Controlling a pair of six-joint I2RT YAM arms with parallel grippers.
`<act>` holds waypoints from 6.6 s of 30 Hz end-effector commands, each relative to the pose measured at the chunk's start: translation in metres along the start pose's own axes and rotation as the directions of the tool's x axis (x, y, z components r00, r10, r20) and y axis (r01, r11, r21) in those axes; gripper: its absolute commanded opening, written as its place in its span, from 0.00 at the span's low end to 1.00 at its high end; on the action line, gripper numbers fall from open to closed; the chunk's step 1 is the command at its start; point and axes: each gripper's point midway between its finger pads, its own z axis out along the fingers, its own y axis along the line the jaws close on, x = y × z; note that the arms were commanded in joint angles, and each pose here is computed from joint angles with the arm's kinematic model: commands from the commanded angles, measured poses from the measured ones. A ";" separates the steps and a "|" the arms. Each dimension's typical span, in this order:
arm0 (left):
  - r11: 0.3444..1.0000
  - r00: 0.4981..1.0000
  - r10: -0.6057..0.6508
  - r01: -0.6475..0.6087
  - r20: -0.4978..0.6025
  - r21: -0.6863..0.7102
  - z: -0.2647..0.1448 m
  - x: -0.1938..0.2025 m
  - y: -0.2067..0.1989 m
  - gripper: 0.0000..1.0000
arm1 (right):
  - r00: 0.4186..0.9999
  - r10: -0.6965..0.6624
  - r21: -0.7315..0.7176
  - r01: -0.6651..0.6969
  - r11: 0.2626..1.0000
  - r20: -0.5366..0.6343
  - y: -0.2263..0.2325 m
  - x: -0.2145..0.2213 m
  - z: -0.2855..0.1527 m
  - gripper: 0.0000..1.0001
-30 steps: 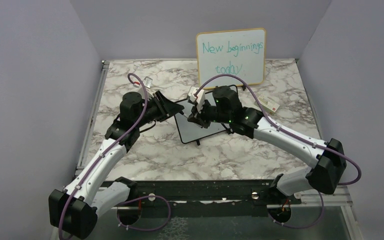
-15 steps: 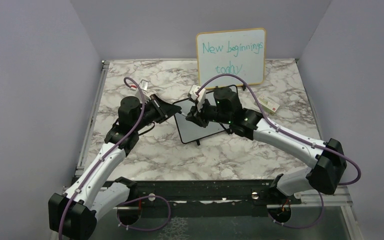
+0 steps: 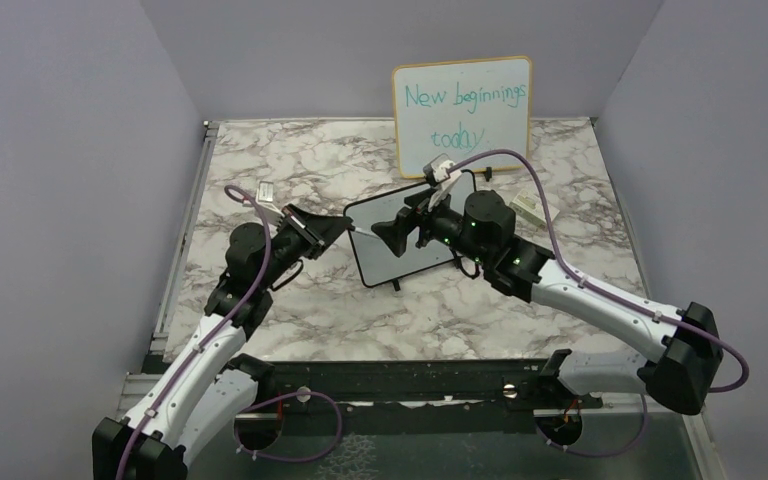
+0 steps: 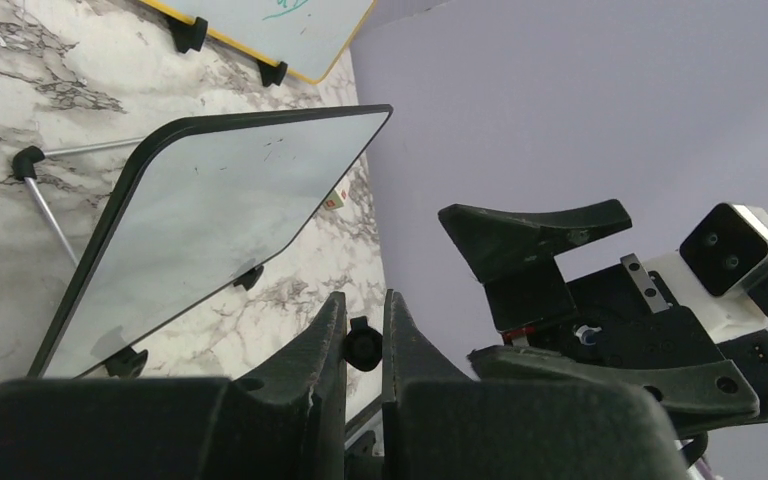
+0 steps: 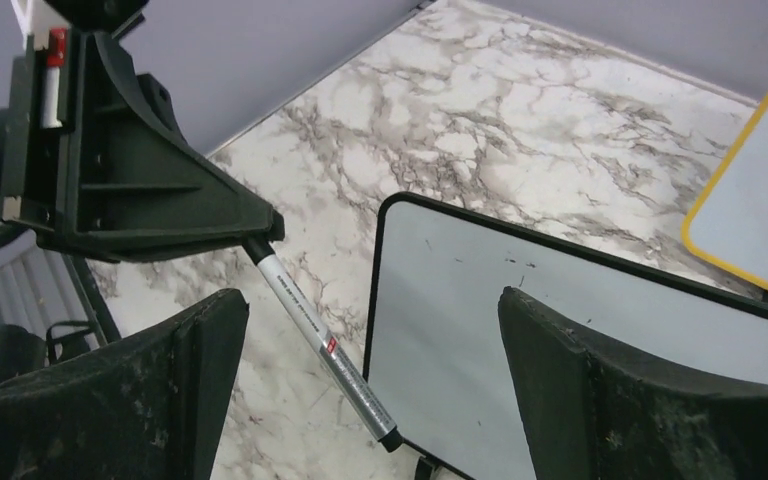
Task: Write a sentence on the whiteboard
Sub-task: Open the whiteboard marker at the center of the board.
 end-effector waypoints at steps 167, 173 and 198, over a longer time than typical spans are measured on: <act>0.919 0.950 -0.310 0.288 0.043 0.269 0.019 -0.015 -0.045 0.00 | 0.924 0.373 -0.415 -0.309 0.856 0.083 0.011 -0.028 -0.031 0.00; 0.916 0.927 -0.345 0.300 0.144 0.265 0.012 -0.028 -0.032 0.00 | 0.935 0.348 -0.417 -0.292 0.861 0.064 0.014 -0.016 -0.039 0.00; 0.985 0.926 -0.136 0.087 0.351 0.150 0.018 -0.062 -0.018 0.00 | 0.983 0.150 -0.229 -0.122 0.966 0.106 -0.008 0.010 -0.076 0.00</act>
